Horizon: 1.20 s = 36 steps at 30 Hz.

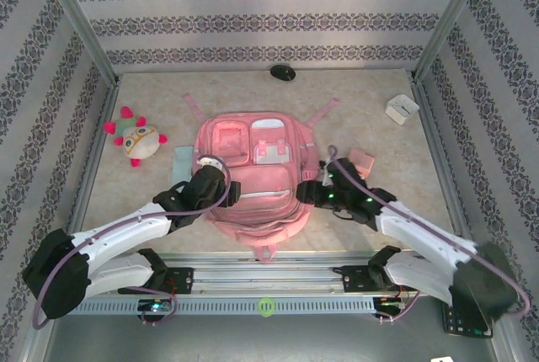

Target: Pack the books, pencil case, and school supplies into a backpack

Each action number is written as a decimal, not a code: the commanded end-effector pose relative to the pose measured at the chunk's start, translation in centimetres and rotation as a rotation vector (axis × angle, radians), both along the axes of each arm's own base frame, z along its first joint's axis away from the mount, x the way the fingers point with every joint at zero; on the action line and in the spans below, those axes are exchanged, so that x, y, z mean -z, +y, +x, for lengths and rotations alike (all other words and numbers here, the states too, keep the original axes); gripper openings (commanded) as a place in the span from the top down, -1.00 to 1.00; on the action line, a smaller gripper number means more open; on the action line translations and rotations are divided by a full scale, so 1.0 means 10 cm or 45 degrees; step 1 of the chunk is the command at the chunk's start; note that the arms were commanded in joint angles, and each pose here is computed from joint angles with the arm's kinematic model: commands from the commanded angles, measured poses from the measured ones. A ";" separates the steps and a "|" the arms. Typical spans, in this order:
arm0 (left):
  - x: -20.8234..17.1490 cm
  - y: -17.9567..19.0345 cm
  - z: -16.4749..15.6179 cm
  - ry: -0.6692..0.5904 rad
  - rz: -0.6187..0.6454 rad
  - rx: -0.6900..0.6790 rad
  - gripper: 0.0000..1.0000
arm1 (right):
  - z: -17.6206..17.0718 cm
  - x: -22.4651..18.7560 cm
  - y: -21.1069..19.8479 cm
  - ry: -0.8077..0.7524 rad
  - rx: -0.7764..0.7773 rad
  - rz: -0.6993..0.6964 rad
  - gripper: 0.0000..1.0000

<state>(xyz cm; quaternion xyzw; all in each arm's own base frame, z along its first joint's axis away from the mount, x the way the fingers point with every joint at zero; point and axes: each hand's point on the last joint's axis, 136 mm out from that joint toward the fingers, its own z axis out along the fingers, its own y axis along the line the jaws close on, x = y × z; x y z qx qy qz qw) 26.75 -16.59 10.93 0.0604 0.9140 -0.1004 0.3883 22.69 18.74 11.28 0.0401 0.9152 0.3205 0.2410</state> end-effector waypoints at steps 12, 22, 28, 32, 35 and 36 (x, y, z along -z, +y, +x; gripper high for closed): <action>-0.13 -1.10 -0.49 -0.457 0.397 1.304 -0.53 | 0.00 -0.27 -0.37 -0.017 0.012 0.082 -0.08; 0.06 -1.26 -0.20 -0.508 0.687 1.407 -0.71 | 0.01 -0.25 -0.36 -0.032 0.014 0.100 -0.07; 0.12 -1.36 -0.19 -0.507 0.658 1.435 -0.87 | 0.01 -0.23 -0.34 -0.030 0.002 0.107 -0.07; 0.26 -1.33 -0.07 -0.458 0.744 1.398 -0.75 | 0.00 -0.22 -0.32 -0.032 -0.022 0.110 -0.07; 0.21 -1.35 -0.02 -0.479 0.716 1.338 -0.05 | 0.01 -0.25 -0.32 -0.071 -0.047 0.093 -0.07; 0.14 -1.37 -0.04 -0.505 0.670 1.327 0.10 | 0.01 -0.27 -0.33 -0.092 -0.058 0.081 -0.07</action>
